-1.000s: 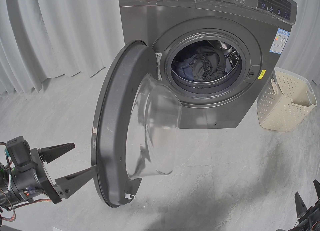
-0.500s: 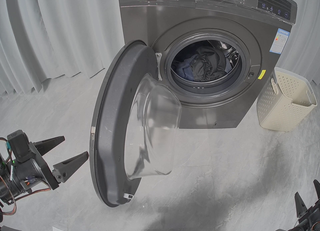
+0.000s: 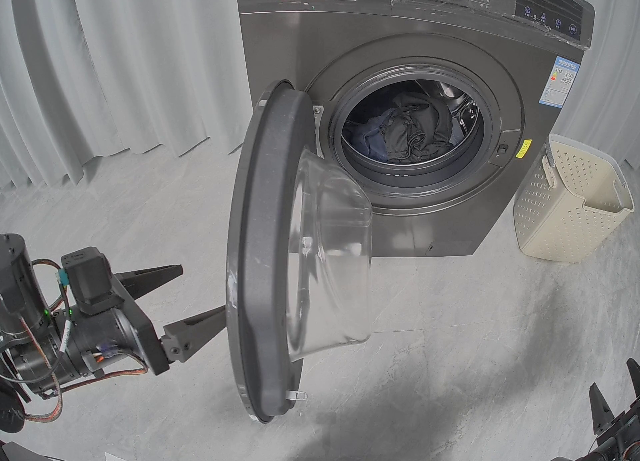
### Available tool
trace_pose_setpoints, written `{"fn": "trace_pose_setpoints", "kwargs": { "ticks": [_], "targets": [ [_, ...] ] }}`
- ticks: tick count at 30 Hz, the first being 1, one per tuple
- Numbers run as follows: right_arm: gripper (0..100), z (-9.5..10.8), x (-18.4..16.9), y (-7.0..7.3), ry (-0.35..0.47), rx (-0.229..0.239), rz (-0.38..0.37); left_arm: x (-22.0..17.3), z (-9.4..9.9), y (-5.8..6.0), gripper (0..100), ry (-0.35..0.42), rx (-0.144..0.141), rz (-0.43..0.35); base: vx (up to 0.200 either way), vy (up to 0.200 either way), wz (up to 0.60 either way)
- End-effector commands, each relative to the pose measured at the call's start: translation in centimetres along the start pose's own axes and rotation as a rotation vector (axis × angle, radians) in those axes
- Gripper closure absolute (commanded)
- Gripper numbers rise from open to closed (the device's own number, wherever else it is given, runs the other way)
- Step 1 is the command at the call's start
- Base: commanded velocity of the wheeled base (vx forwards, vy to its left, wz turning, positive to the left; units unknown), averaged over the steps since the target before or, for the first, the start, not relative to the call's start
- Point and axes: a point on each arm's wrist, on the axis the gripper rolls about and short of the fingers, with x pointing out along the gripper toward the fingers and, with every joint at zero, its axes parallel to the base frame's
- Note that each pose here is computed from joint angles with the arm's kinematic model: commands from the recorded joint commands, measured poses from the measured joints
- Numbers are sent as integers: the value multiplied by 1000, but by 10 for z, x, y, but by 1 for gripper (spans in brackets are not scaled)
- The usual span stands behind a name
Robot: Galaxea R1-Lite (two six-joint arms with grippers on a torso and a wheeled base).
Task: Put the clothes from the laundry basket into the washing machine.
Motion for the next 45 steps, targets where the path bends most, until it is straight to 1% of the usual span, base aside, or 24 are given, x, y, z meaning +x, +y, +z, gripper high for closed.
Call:
{"fn": "trace_pose_setpoints", "kwargs": {
  "ticks": [1,2,3,7,10,11,12,13,16,23,29,33,45],
  "targets": [
    [0,-5,1,0,14,1,0,25,-2,-4,0,32,1,-28,0,0,0],
    [0,-5,1,0,16,1,0,31,-1,-6,0,23,5,-36,0,0,0],
    [0,-5,1,0,16,1,0,31,-1,-6,0,23,5,-36,0,0,0],
    [0,-5,1,0,14,1,0,57,1,-6,0,-13,10,-44,0,0,0],
    [0,-5,1,0,14,1,0,67,2,-5,0,-27,9,-35,0,0,0],
    [0,-5,1,0,14,1,0,77,4,-5,0,-42,9,-18,0,0,0],
    [0,-5,1,0,14,1,0,77,4,-5,0,-42,9,-18,0,0,0],
    [0,-5,1,0,14,1,0,88,7,-7,0,-68,3,-8,0,0,0],
    [0,-5,1,0,16,1,0,99,14,-10,0,-104,-1,1,0,0,0],
    [0,-5,1,0,16,1,-1,123,20,-18,0,-127,1,-2,0,0,0],
    [0,-5,1,0,14,2,-1,143,25,-17,0,-148,4,6,0,0,0],
    [0,-5,1,0,14,2,-1,158,34,-14,0,-173,4,15,0,0,0],
    [0,-5,1,0,14,4,-3,191,45,-13,0,-220,4,12,0,0,0]
  ]
}}
